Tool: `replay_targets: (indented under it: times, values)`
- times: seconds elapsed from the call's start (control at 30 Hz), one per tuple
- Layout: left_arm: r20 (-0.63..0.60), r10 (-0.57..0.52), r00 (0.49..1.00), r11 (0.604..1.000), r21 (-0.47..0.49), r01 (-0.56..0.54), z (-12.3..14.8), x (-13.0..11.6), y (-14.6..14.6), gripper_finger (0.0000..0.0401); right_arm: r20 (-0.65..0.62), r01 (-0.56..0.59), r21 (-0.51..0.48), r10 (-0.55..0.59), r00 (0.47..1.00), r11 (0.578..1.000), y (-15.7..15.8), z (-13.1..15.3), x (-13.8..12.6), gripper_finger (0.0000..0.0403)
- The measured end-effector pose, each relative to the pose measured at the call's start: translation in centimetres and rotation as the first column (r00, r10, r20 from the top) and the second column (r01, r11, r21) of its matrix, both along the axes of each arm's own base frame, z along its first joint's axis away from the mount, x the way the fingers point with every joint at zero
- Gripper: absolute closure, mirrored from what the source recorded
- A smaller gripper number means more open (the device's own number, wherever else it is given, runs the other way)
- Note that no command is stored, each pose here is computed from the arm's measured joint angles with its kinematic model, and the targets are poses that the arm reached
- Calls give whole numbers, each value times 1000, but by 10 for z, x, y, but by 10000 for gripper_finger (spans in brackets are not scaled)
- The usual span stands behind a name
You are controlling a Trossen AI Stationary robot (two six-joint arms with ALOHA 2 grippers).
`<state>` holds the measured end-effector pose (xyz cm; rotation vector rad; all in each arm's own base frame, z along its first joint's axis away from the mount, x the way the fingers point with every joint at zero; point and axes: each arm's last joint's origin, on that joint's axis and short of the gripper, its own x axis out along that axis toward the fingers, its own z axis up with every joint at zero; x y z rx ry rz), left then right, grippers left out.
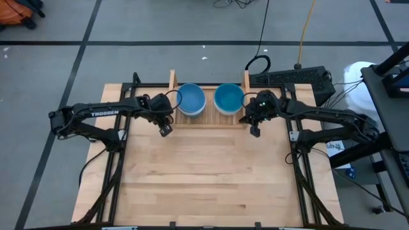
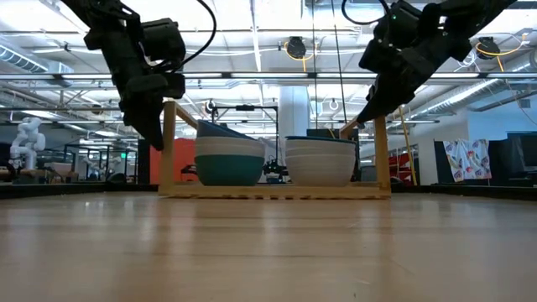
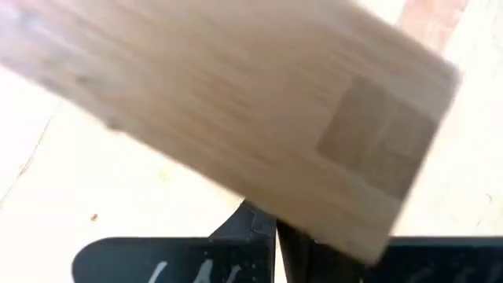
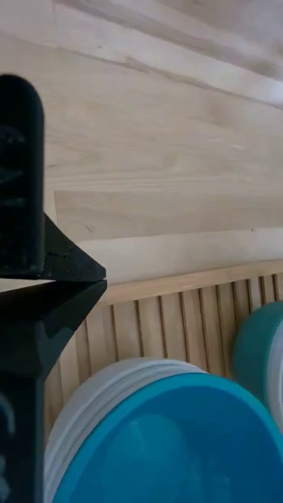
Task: Place and stack bowls onto a shelf
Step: Adjust the shelf, then return to Home Position
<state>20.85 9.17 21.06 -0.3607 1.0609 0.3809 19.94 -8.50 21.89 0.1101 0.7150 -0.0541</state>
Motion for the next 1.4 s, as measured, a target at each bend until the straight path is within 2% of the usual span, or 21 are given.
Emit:
replay_targets:
  times: [0.3,0.6,0.83,1.17,1.4]
  values:
    - [15,13,1000,1000,7,-13,1,0,3,400,11,20,-18,-20,1000,1000,-13,0,-6,403]
    - [39,22,999,1000,6,-22,5,0,1,400,37,25,-29,-24,999,999,-11,6,-9,403]
    - [210,28,977,997,71,-44,33,-5,-6,400,138,76,-101,-62,989,992,-5,30,-25,403]
    - [300,18,954,996,76,-43,52,-21,-15,400,205,82,-113,-58,977,990,6,46,-42,403]
    - [488,-21,872,987,151,-60,80,-29,-22,400,306,99,-145,-51,951,985,14,62,-57,403]
